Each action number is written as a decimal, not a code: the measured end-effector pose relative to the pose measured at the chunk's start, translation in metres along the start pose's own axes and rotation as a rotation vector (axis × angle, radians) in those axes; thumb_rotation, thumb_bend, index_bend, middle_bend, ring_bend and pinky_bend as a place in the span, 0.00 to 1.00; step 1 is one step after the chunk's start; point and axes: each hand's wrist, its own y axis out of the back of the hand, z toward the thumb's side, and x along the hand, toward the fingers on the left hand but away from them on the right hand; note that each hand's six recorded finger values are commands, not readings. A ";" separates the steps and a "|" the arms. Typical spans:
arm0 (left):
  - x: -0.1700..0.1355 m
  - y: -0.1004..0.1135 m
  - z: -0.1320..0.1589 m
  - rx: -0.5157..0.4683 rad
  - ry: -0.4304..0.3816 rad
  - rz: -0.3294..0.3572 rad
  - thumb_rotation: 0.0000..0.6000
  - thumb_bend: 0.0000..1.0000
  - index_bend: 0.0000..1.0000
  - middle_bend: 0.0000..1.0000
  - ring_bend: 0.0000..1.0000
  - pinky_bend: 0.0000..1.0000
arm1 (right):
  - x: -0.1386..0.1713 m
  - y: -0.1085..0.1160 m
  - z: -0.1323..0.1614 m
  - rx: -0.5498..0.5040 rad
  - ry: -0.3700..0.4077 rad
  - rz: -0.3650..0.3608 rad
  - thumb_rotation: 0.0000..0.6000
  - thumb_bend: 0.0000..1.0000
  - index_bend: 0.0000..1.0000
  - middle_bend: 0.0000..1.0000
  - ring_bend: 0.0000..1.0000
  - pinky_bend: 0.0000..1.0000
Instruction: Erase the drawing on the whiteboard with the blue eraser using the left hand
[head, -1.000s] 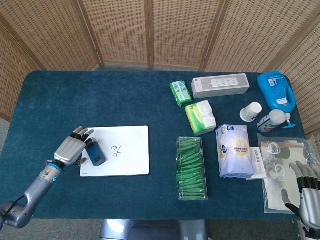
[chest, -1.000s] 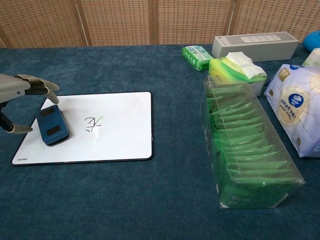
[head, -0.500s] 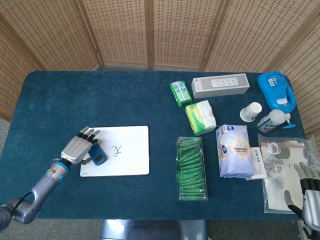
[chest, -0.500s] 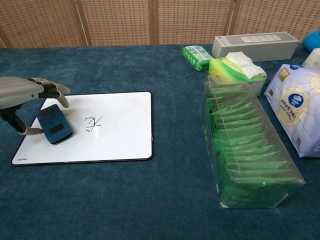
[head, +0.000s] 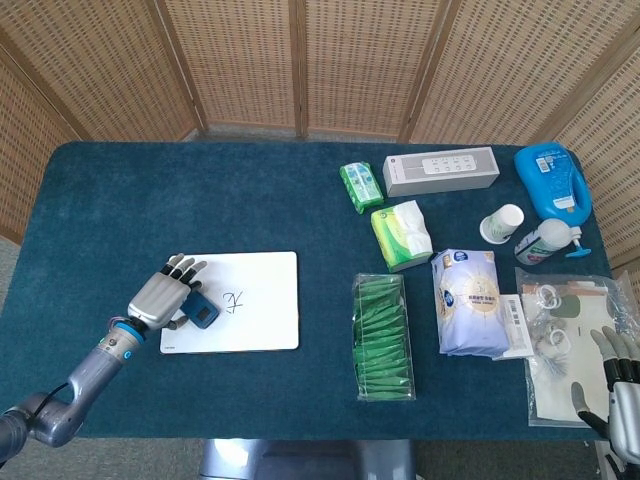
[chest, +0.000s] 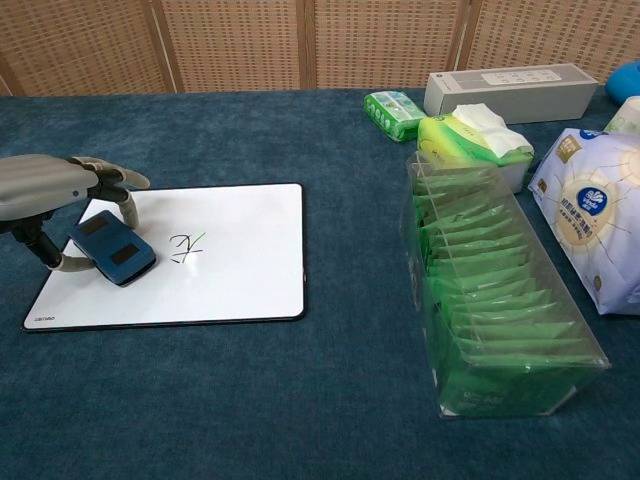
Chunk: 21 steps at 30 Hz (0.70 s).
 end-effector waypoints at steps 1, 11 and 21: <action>0.000 0.001 0.000 0.000 -0.001 0.004 1.00 0.34 0.37 0.06 0.00 0.00 | 0.000 0.000 0.000 0.000 -0.001 0.000 1.00 0.39 0.11 0.11 0.00 0.06; 0.002 0.013 0.007 -0.024 -0.021 0.075 1.00 0.34 0.53 0.14 0.00 0.00 | 0.001 -0.001 -0.002 -0.003 -0.004 0.000 1.00 0.39 0.11 0.11 0.00 0.06; 0.017 0.039 0.008 -0.106 -0.019 0.128 1.00 0.34 0.53 0.14 0.00 0.00 | 0.000 -0.005 -0.003 -0.010 -0.006 0.010 1.00 0.39 0.11 0.11 0.00 0.06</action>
